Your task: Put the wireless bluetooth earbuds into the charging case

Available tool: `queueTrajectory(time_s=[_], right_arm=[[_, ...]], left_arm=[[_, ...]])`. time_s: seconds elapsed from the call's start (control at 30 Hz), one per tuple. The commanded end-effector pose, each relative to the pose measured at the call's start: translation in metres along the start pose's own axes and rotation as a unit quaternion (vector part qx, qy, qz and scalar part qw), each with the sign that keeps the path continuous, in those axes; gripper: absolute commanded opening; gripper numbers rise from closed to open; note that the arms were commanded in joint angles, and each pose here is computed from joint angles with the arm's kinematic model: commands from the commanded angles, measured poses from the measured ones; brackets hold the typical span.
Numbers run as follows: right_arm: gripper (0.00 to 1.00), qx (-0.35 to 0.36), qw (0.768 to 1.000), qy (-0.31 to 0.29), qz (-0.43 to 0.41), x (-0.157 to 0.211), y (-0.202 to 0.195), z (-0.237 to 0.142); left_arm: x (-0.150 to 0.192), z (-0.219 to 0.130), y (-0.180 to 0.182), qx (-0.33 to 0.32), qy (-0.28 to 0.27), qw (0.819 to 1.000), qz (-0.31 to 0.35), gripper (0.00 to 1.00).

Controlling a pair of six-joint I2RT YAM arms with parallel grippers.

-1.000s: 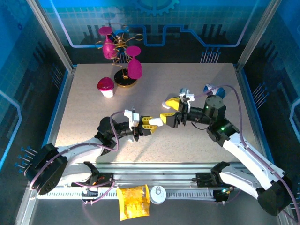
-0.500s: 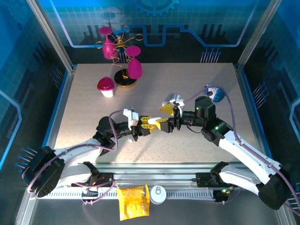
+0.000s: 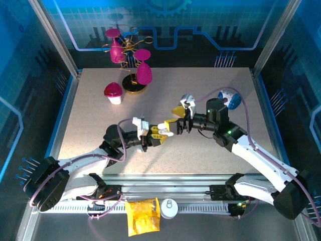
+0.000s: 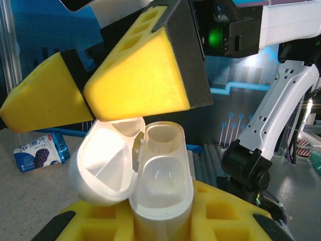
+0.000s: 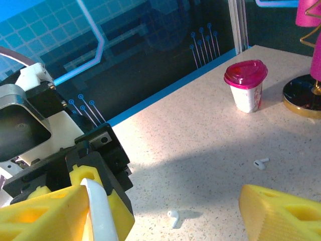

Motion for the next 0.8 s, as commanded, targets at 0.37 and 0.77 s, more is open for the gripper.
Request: queueTrajectory(time_s=[0.37,0.77], right_arm=[[0.85,-0.01,0.998,-0.064,-0.008,-0.024,0.024,-0.031],[0.81,0.241,0.965,0.059,0.083,0.053,-0.094,0.01]], left_arm=[[0.01,-0.01,0.022,-0.075,0.007,0.997,0.02,0.16],[-0.012,-0.042,0.04,-0.183,0.006,0.983,0.031,0.16]])
Point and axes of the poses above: each hand's point on the last joint's axis, 136 mm out from that joint toward the fingers, its own z axis out along the fingers, its own y axis along the line the jaws close on, x = y × z, the point moved 2 cm from there along -z, back along the fingers, and after that the axes turned 7 degrees about z, right-handed, at the moved point
